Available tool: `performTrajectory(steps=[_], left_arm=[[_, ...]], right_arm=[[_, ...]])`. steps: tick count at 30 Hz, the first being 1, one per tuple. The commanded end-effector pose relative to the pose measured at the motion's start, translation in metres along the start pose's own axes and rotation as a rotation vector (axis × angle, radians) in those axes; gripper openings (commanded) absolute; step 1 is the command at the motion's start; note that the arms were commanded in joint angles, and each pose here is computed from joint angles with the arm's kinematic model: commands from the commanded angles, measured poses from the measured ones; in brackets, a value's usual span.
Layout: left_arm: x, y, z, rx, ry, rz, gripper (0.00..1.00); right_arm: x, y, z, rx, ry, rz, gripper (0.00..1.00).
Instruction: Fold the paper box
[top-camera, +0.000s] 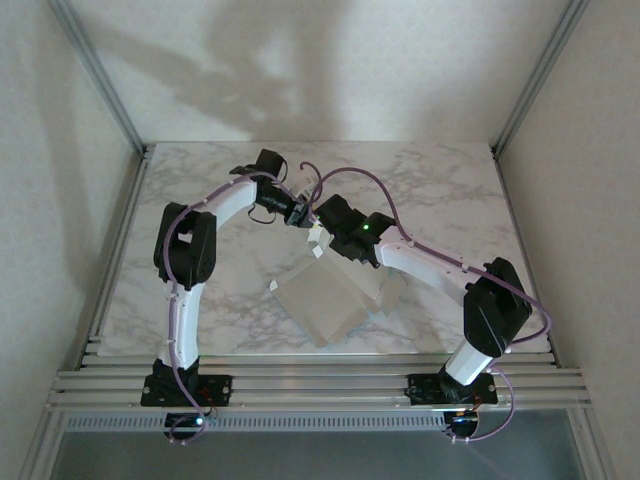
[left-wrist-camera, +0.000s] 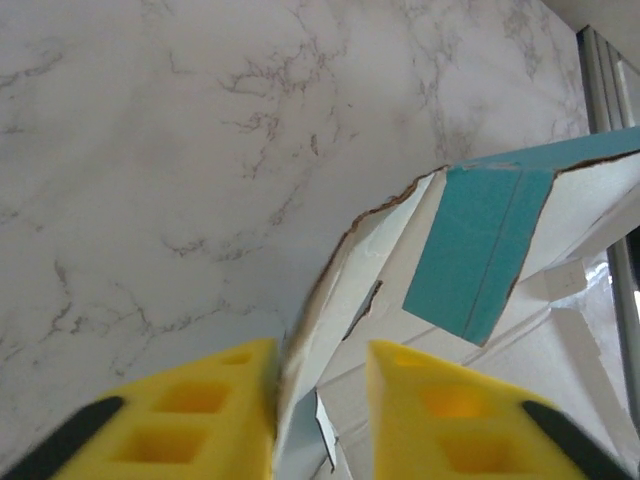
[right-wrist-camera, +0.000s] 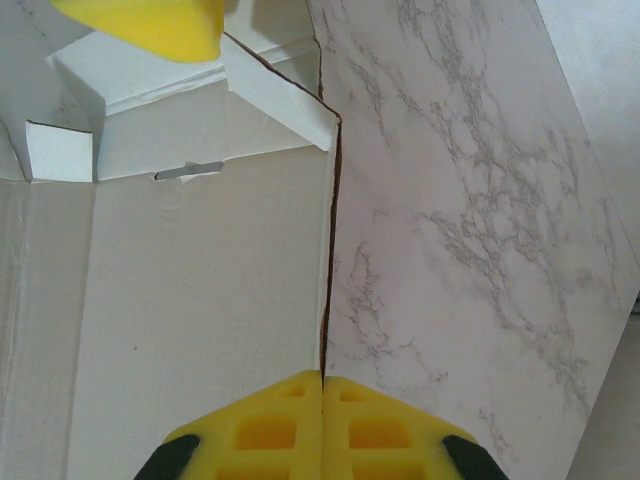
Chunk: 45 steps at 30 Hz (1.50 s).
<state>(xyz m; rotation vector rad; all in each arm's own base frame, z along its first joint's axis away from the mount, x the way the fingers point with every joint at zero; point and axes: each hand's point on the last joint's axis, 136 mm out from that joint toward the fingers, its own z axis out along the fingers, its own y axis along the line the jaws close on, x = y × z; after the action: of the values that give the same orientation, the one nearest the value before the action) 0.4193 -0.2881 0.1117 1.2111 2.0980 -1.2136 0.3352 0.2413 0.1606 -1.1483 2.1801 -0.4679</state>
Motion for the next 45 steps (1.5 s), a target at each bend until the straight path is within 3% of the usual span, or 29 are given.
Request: performTrajectory(steps=[1, 7, 12, 19, 23, 26, 30, 36, 45], left_arm=[[-0.004, -0.011, -0.001, 0.017, 0.003, 0.008, 0.19], [-0.019, -0.012, -0.01, -0.086, -0.072, 0.008, 0.04], [-0.03, -0.016, -0.022, -0.239, -0.166, 0.031, 0.0], [-0.03, -0.016, -0.037, -0.38, -0.231, 0.007, 0.0], [-0.027, -0.014, -0.041, -0.43, -0.267, 0.004, 0.03], [-0.024, -0.011, -0.043, -0.454, -0.288, -0.01, 0.05], [-0.021, -0.008, -0.043, -0.479, -0.318, -0.041, 0.05], [-0.025, 0.0, -0.051, -0.549, -0.369, -0.084, 0.06], [-0.026, 0.004, -0.049, -0.577, -0.362, -0.108, 0.06]], right_arm=[[0.004, 0.005, 0.003, 0.008, 0.015, -0.024, 0.0], [0.004, 0.001, 0.002, -0.002, 0.008, 0.008, 0.0], [0.003, 0.001, -0.001, -0.036, -0.007, 0.041, 0.06], [-0.005, -0.008, -0.022, -0.085, -0.071, 0.164, 0.33], [-0.01, -0.014, -0.052, -0.142, -0.127, 0.288, 0.51], [-0.004, -0.02, -0.074, -0.176, -0.168, 0.4, 0.59], [0.006, -0.009, -0.093, -0.28, -0.185, 0.538, 0.55], [0.019, 0.048, -0.087, -0.52, -0.238, 0.732, 0.45], [0.061, 0.108, -0.023, -0.512, -0.123, 0.868, 0.08]])
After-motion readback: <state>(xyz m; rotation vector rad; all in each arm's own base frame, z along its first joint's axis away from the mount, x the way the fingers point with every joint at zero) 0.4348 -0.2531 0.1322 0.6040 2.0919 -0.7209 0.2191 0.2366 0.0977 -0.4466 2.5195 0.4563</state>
